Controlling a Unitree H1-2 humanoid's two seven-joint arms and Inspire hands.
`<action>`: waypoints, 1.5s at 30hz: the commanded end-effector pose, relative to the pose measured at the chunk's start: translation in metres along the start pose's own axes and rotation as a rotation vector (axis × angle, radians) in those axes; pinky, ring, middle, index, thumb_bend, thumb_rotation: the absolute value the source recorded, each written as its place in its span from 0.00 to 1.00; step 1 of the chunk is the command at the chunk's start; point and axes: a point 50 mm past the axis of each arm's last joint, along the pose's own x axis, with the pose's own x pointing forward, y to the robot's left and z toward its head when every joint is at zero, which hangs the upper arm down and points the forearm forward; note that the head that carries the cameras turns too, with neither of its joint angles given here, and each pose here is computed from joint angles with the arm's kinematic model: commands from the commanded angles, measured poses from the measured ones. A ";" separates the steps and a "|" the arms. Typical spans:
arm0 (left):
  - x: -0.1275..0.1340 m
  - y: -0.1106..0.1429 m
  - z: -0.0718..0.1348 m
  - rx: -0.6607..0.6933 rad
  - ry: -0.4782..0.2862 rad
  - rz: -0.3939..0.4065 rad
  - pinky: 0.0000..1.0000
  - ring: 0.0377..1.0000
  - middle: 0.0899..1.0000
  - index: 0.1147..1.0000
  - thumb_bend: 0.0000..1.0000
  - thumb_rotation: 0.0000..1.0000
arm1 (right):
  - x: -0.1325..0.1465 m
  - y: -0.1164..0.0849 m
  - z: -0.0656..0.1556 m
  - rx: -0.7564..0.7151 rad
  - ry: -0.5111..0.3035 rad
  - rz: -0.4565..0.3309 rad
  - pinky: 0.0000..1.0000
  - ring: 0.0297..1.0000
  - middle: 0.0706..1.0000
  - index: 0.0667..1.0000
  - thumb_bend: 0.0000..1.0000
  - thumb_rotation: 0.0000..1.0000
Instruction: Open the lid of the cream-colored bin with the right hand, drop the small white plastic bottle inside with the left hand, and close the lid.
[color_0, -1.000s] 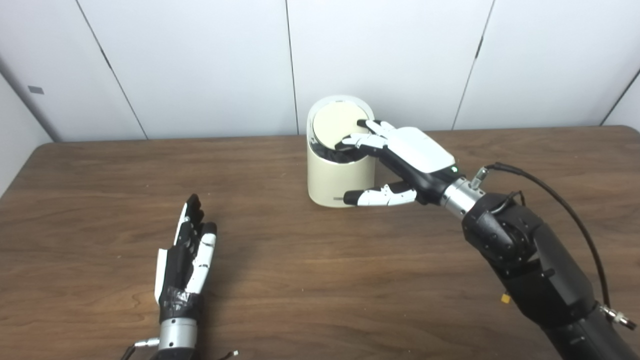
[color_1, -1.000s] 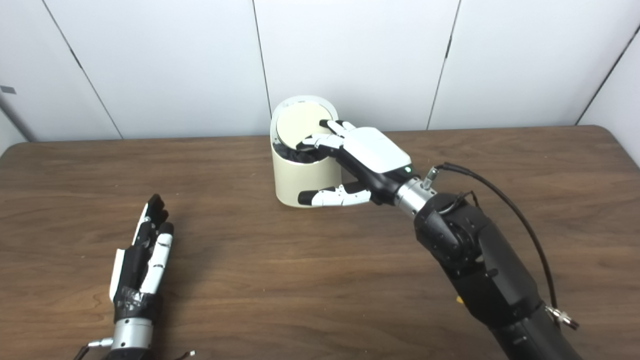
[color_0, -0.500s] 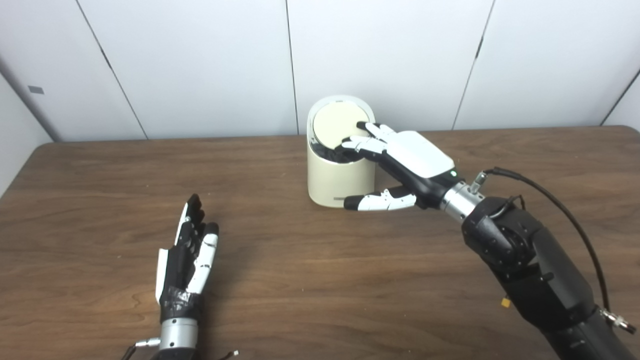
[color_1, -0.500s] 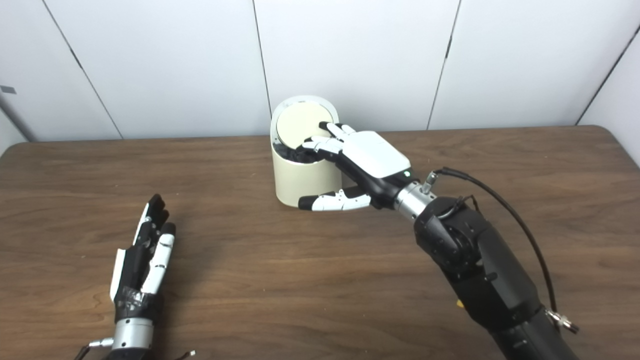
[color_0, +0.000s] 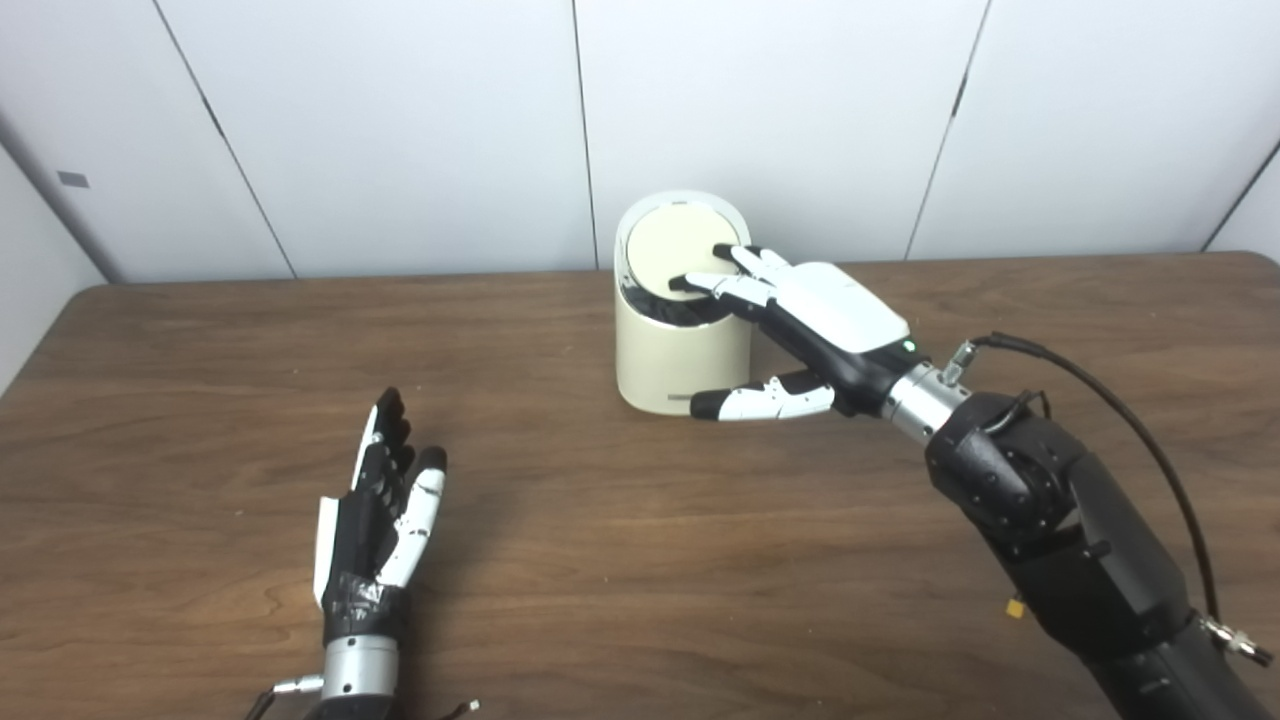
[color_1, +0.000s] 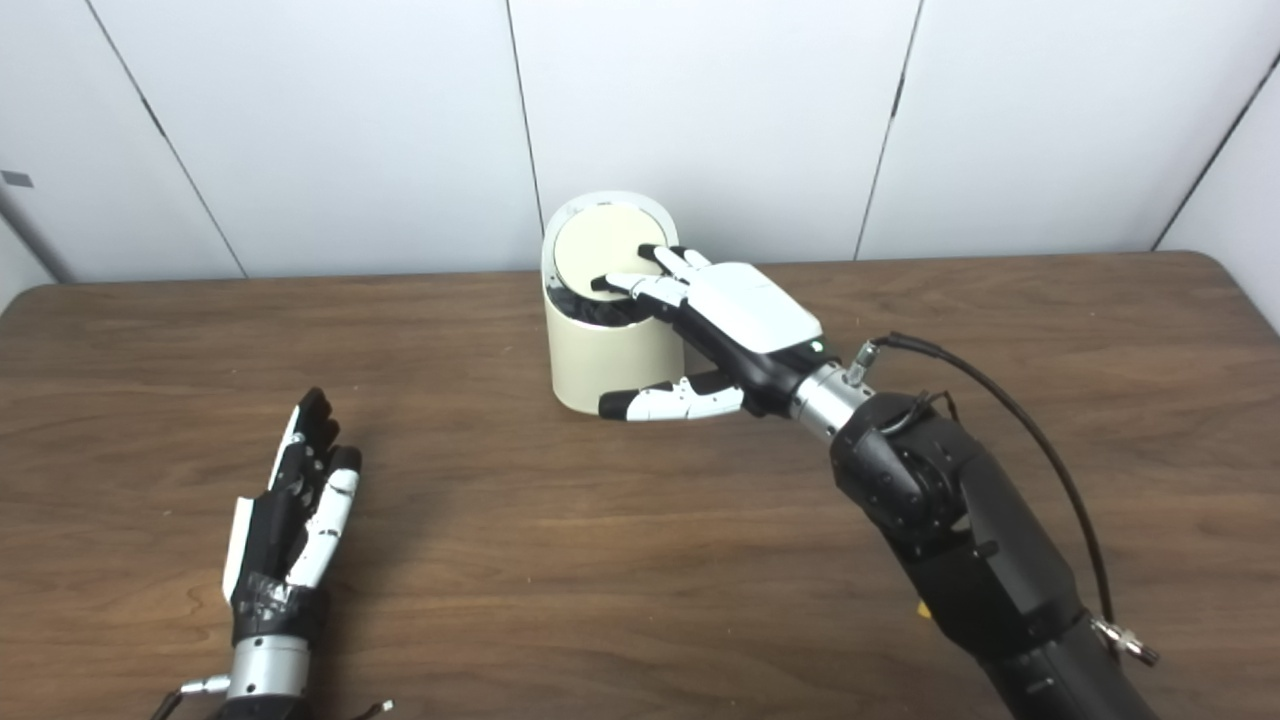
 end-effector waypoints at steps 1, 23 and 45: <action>-0.007 -0.015 -0.008 -0.031 0.026 -0.003 1.00 1.00 1.00 1.00 0.40 0.55 | 0.002 -0.006 -0.001 -0.005 -0.003 0.012 1.00 1.00 0.86 0.91 0.59 0.95; -0.008 -0.014 -0.012 -0.010 0.062 -0.014 1.00 1.00 1.00 1.00 0.40 0.46 | -0.017 -0.039 0.005 -0.080 -0.034 -0.139 1.00 1.00 0.96 0.97 0.57 0.98; -0.006 -0.003 -0.010 -0.022 0.056 -0.003 1.00 1.00 1.00 1.00 0.39 0.49 | -0.122 -0.004 -0.038 0.421 0.306 -0.250 0.94 0.98 0.97 0.96 0.60 1.00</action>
